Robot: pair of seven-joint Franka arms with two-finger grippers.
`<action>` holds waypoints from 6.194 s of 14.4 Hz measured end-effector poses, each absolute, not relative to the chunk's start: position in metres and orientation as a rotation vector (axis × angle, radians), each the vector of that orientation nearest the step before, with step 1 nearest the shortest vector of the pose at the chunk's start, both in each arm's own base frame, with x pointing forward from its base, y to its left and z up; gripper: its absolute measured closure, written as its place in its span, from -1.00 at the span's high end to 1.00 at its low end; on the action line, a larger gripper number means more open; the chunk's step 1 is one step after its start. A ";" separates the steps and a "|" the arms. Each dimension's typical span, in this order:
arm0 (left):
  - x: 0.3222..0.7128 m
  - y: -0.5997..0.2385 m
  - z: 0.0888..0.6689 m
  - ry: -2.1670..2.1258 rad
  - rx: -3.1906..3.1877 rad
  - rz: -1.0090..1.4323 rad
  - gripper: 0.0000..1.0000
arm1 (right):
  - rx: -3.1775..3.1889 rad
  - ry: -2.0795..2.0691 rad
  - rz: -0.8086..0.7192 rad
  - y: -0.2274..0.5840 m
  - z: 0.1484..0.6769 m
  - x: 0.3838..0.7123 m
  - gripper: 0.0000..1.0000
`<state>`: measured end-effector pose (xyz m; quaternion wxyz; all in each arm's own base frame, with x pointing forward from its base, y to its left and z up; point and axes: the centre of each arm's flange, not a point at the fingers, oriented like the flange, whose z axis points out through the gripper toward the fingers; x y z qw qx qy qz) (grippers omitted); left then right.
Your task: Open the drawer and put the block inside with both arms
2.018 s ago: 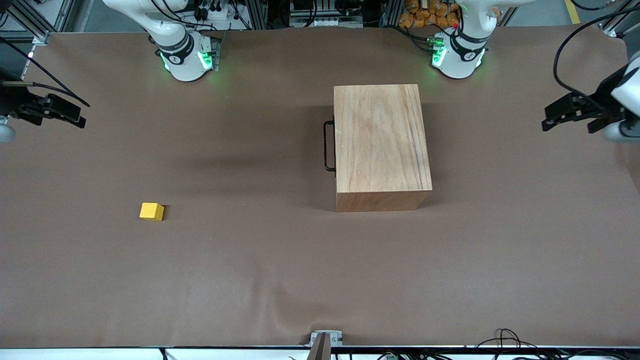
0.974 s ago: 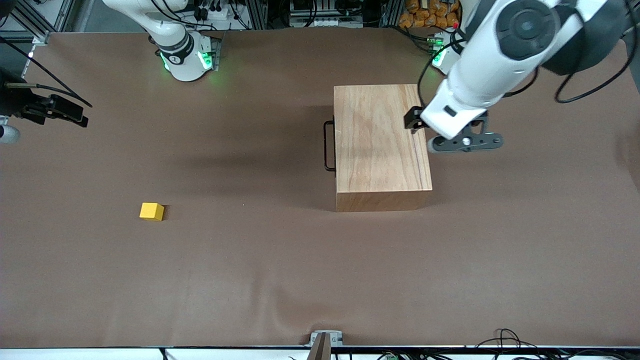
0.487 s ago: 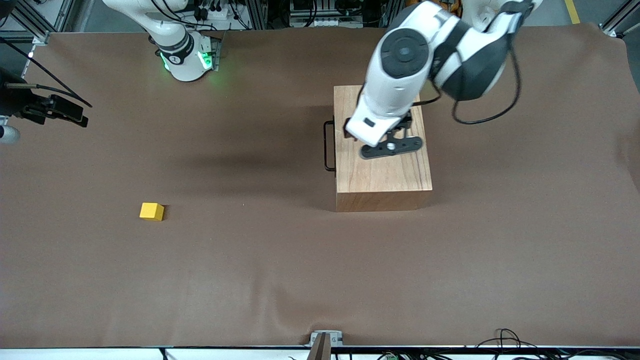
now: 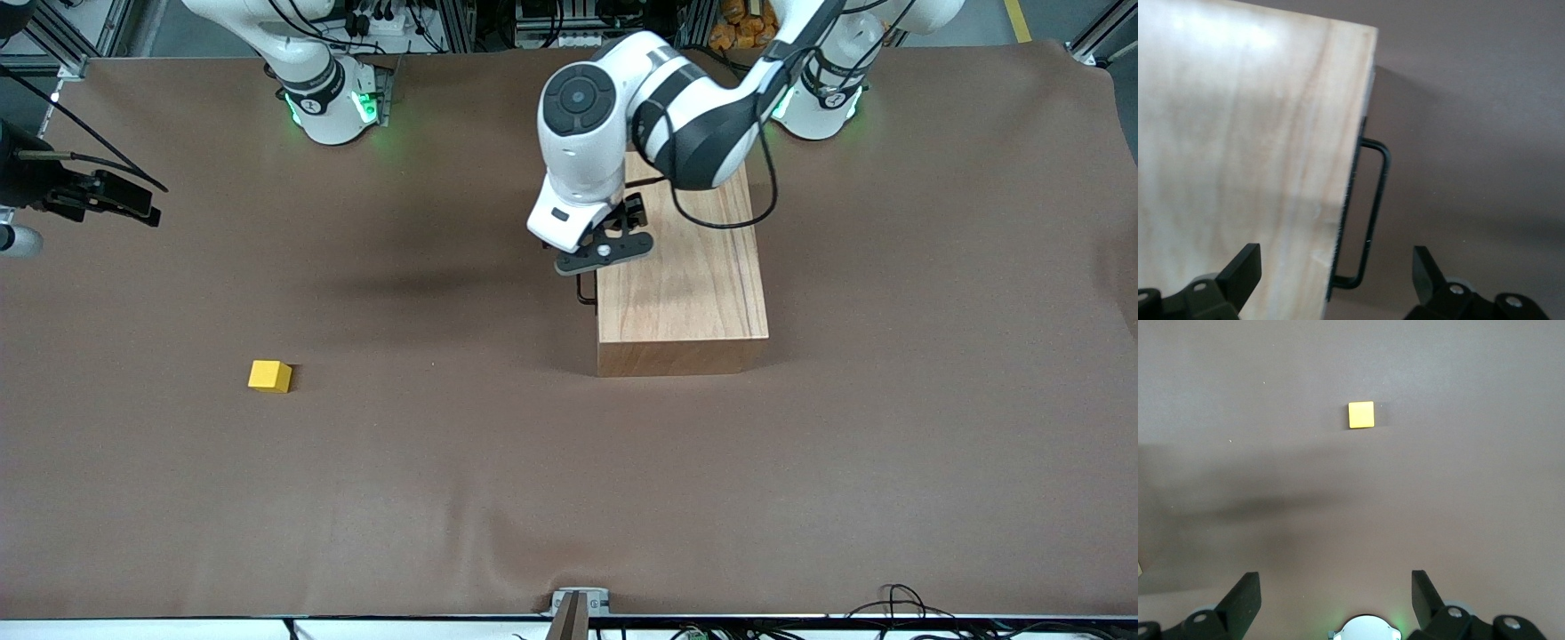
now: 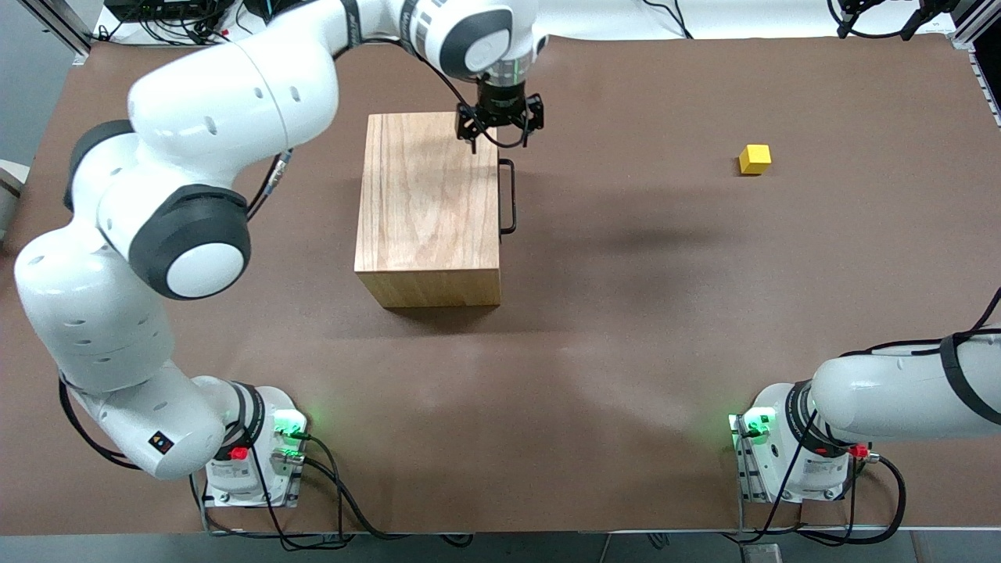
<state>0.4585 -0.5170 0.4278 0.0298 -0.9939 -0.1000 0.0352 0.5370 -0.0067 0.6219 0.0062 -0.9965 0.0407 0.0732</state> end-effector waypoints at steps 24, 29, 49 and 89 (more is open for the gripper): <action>0.422 -0.588 0.323 -0.210 -2.982 -0.080 1.00 | -3.122 0.088 0.226 0.007 0.619 0.538 1.00; 0.420 -0.585 0.321 -0.204 -2.954 -0.061 1.00 | -3.121 0.086 0.236 0.008 0.617 0.538 1.00; 0.411 -0.606 0.298 -0.141 -3.027 -0.104 1.00 | -3.125 0.037 0.236 0.025 0.616 0.537 1.00; 0.376 -0.671 0.318 0.002 -3.355 -0.344 1.00 | -3.128 0.015 0.213 0.032 0.614 0.539 1.00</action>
